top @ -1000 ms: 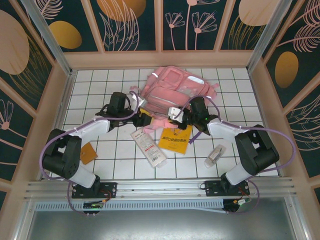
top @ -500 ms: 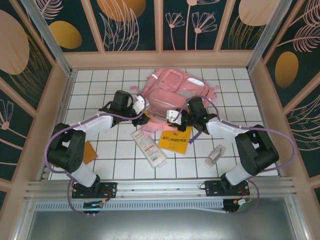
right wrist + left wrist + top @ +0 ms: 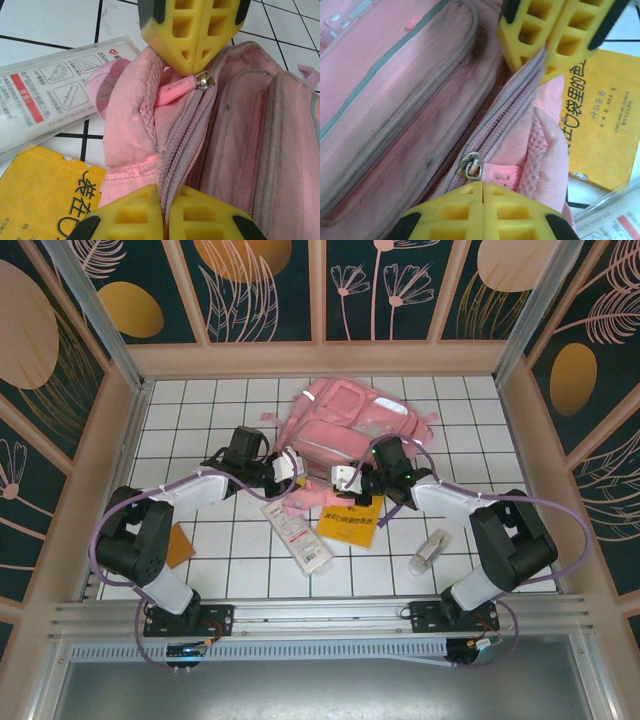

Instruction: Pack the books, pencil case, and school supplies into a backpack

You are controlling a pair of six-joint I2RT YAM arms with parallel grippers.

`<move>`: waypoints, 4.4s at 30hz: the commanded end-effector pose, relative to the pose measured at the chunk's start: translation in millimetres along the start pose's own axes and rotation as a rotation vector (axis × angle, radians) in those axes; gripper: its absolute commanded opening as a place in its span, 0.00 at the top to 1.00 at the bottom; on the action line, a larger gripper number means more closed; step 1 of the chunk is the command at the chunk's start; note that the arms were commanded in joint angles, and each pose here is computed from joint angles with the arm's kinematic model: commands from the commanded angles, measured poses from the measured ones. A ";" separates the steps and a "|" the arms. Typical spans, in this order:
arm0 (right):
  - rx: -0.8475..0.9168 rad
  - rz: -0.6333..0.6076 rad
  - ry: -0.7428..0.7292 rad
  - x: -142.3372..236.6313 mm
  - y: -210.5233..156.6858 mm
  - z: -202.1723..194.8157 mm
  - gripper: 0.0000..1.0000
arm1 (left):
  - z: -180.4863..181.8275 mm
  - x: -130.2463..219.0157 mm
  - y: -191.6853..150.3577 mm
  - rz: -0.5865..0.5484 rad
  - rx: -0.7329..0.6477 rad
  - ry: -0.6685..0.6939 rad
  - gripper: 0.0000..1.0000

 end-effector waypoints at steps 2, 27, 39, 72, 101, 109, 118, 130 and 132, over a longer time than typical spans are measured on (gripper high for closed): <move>0.100 -0.080 -0.045 10.3 26.1 -9.9 1.00 | 11.8 -0.2 14.6 -0.043 -0.016 0.036 1.00; 0.114 -0.077 -0.190 15.0 28.7 -22.4 1.00 | -4.5 -6.7 14.4 -0.081 0.940 -0.139 0.56; 0.039 -0.043 -0.203 8.9 32.3 -36.6 1.00 | -0.1 -7.1 -7.7 0.121 0.993 -0.026 0.64; 0.090 -0.105 -0.202 11.1 45.7 -27.7 1.00 | 43.7 -18.1 9.7 0.070 1.008 0.083 0.93; -0.213 -0.132 -0.143 -15.3 69.1 -32.4 0.50 | 34.2 24.2 47.2 -0.227 0.758 0.184 1.00; -0.281 0.144 -0.158 -35.4 24.0 -30.8 0.66 | 24.7 36.3 46.1 -0.219 0.681 0.225 1.00; 0.041 0.125 -0.049 -6.7 35.2 -14.2 1.00 | 62.4 57.9 4.7 -0.104 0.637 0.412 1.00; 0.443 0.130 -0.241 52.7 59.5 -62.3 1.00 | 83.8 49.0 -44.4 0.077 0.631 0.534 1.00; 0.405 0.140 -0.244 57.7 45.8 -61.8 1.00 | 75.1 45.8 -38.0 0.026 0.623 0.469 1.00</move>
Point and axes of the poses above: each hand's point on the last joint's axis, 136 mm out from that joint toward the fingers, its own x axis back along the fingers, its own z axis along the line the jaws close on, y = z × x, the point moved 5 cm from there along x, back along the fingers, and after that the axes turned 1 degree about -x, right-handed, at the moved point
